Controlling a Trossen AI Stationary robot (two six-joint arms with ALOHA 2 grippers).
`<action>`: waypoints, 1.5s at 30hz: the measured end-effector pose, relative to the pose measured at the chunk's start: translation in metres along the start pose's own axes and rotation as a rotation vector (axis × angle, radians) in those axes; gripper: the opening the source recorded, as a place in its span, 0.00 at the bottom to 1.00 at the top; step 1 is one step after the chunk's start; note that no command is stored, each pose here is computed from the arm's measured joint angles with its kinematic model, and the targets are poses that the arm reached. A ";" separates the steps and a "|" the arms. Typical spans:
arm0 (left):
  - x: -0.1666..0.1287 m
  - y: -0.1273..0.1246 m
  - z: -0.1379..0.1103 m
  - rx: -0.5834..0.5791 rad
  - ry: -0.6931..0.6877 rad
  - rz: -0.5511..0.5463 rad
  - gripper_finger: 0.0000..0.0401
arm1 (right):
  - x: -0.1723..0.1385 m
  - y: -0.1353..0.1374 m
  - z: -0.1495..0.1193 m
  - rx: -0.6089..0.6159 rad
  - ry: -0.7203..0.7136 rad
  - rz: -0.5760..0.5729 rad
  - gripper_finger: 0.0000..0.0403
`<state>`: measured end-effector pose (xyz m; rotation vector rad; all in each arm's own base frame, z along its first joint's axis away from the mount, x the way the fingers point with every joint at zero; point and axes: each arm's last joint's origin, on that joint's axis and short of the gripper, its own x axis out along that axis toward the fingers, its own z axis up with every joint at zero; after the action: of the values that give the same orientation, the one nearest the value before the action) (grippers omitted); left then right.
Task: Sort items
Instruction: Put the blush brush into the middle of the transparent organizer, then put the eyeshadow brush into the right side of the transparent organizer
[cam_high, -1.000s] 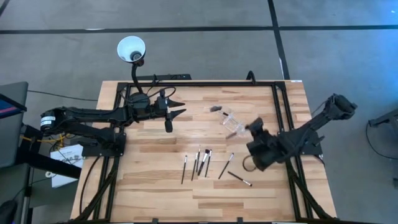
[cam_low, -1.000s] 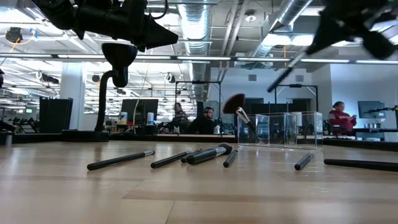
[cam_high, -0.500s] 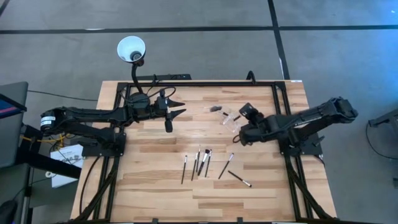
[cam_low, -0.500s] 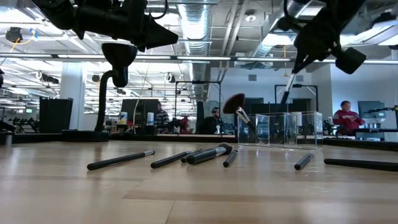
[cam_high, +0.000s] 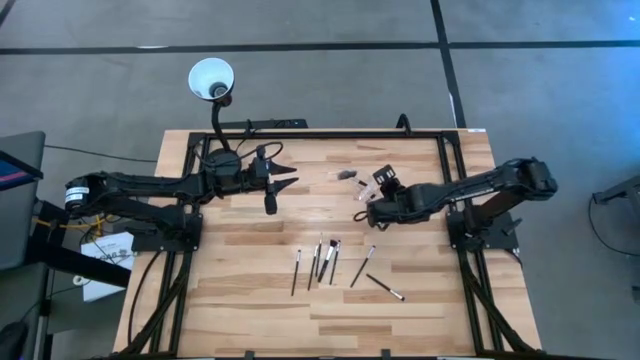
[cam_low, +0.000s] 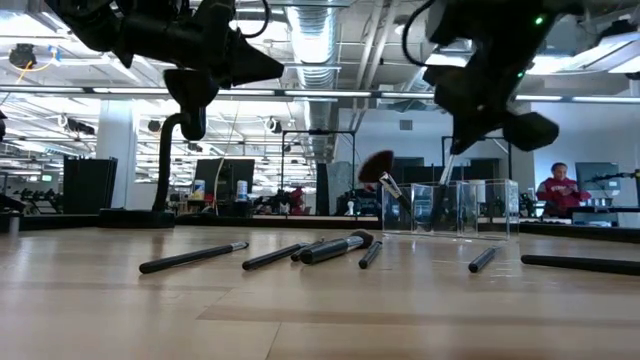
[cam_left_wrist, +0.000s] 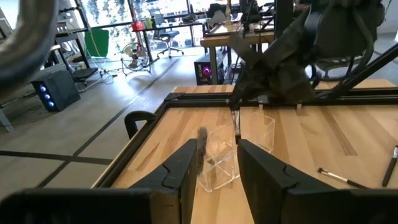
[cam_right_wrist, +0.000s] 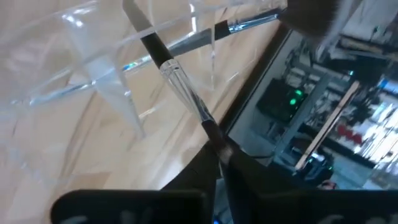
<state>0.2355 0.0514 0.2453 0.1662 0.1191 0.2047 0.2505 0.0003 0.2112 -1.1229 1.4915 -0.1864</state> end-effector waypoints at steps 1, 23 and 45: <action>0.000 0.000 0.000 -0.001 -0.001 0.000 0.28 | 0.002 0.000 0.002 0.010 0.003 0.001 0.06; 0.000 0.000 -0.001 -0.003 0.002 -0.001 0.28 | -0.008 0.005 0.015 0.167 -0.024 -0.039 0.38; 0.000 0.000 0.000 -0.004 -0.002 0.000 0.28 | -0.123 0.027 0.042 0.745 -0.452 0.476 0.26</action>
<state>0.2354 0.0514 0.2451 0.1627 0.1167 0.2043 0.2516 0.1216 0.2647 -0.1768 1.0894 -0.1260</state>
